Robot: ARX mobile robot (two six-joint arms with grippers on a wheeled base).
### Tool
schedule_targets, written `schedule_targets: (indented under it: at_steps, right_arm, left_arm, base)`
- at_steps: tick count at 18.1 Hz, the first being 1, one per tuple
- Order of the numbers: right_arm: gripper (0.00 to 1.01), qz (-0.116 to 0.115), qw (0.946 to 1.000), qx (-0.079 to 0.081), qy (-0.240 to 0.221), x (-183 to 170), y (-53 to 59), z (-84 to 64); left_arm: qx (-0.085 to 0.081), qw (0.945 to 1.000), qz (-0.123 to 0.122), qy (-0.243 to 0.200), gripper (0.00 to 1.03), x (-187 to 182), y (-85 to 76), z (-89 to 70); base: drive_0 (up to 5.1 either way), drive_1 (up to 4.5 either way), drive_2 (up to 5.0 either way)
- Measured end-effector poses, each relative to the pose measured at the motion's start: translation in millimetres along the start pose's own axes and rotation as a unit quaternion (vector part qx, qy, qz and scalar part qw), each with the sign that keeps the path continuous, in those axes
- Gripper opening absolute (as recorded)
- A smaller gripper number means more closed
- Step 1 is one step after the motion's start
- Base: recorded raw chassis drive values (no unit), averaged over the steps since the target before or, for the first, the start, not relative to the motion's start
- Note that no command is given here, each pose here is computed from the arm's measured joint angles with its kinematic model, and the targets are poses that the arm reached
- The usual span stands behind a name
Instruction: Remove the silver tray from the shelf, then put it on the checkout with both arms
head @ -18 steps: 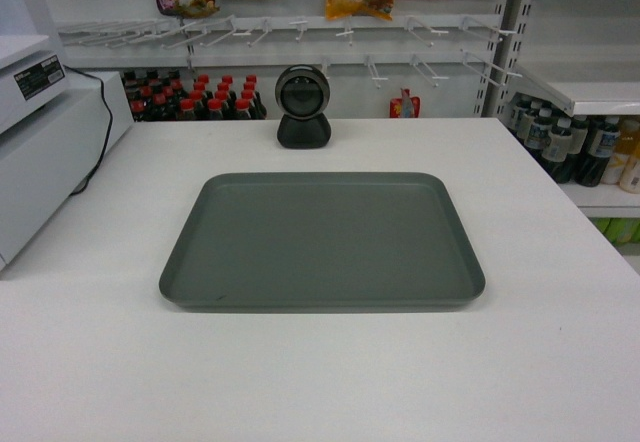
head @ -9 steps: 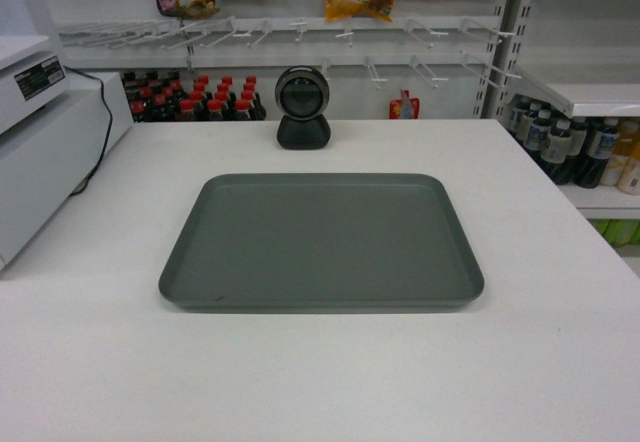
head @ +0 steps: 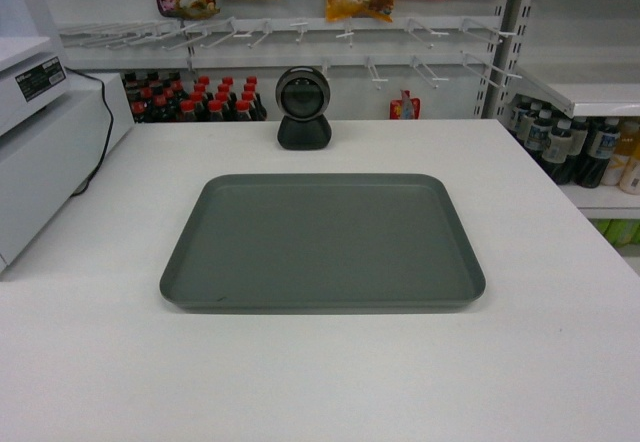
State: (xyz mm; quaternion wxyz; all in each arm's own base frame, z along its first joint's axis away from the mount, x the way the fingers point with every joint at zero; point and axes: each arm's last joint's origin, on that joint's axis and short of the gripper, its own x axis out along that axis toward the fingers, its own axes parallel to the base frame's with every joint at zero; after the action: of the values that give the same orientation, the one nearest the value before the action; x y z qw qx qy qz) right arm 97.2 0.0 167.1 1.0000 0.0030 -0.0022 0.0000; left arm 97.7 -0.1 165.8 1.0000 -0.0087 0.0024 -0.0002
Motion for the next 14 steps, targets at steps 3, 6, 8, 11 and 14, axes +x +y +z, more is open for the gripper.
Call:
schedule_targets:
  at_steps: [3, 6, 8, 11, 14]
  right_arm:
    - [0.49, 0.000, 1.0000, 0.000, 0.000, 0.0, 0.0, 0.0]
    - [0.68, 0.000, 1.0000, 0.000, 0.000, 0.0, 0.0, 0.0]
    - [0.90, 0.000, 1.0000, 0.000, 0.000, 0.0, 0.0, 0.0]
    - [0.97, 0.000, 1.0000, 0.000, 0.000, 0.0, 0.0, 0.0]
    - [0.98, 0.000, 1.0000, 0.000, 0.000, 0.0, 0.0, 0.0]
  left_arm:
    - [0.000, 1.0000, 0.000, 0.000, 0.46, 0.0, 0.0, -0.1]
    - [0.000, 1.0000, 0.000, 0.000, 0.65, 0.0, 0.0, 0.0]
    - [0.000, 1.0000, 0.000, 0.000, 0.86, 0.0, 0.0, -0.1]
    - [0.000, 1.0000, 0.000, 0.000, 0.98, 0.0, 0.0, -0.1]
    - [0.000, 1.0000, 0.000, 0.000, 0.98, 0.0, 0.0, 0.0]
  base:
    - [0.0, 0.00, 0.0]
    - [0.0, 0.00, 0.0]
    - [0.0, 0.00, 0.0]
    - [0.0, 0.00, 0.0]
    - [0.0, 0.00, 0.0]
